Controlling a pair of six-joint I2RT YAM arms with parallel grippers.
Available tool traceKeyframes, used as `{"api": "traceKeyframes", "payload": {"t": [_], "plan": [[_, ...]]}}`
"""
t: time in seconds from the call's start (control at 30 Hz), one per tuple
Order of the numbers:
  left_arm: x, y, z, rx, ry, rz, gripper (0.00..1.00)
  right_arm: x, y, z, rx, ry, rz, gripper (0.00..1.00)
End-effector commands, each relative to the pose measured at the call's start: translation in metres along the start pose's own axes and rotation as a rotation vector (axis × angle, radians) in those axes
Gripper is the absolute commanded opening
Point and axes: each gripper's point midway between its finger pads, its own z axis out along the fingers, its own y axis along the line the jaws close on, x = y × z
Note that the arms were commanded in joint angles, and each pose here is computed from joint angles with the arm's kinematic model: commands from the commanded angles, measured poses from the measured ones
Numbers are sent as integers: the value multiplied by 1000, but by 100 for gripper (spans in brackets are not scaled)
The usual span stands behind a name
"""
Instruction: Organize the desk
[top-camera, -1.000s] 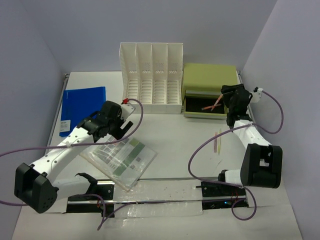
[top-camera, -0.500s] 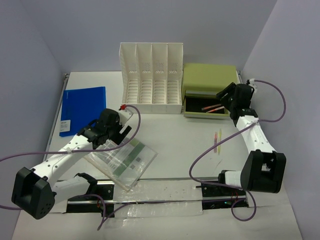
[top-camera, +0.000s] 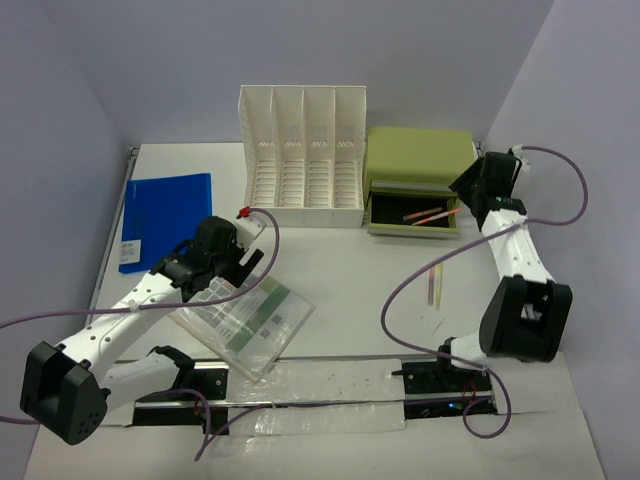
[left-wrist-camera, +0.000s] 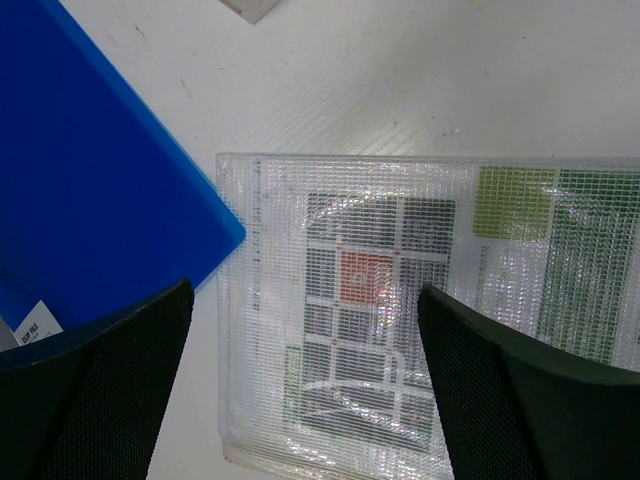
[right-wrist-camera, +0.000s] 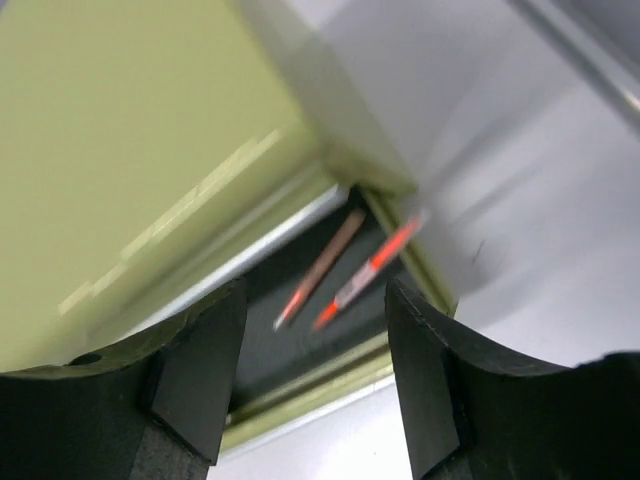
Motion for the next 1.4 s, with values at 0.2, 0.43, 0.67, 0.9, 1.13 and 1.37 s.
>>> {"api": "traceKeyframes", "payload": {"t": [0.2, 0.43, 0.67, 0.9, 1.13, 1.37], "plan": [[-12, 1, 1, 4, -46, -17, 99, -22, -30, 53, 66, -31, 103, 51], [-8, 1, 4, -3, -25, -12, 99, -16, -35, 75, 75, -3, 120, 44], [-8, 1, 4, 4, -29, -13, 99, 1, -43, 88, 82, 33, 141, 42], [-8, 0, 4, 6, -28, -13, 99, 11, -46, 85, 76, 45, 144, 25], [-9, -2, 4, 17, -30, -10, 99, 15, -48, 77, 73, 43, 141, 24], [-9, -2, 4, 16, -31, -10, 99, 21, -50, 82, 71, 61, 140, 21]]}}
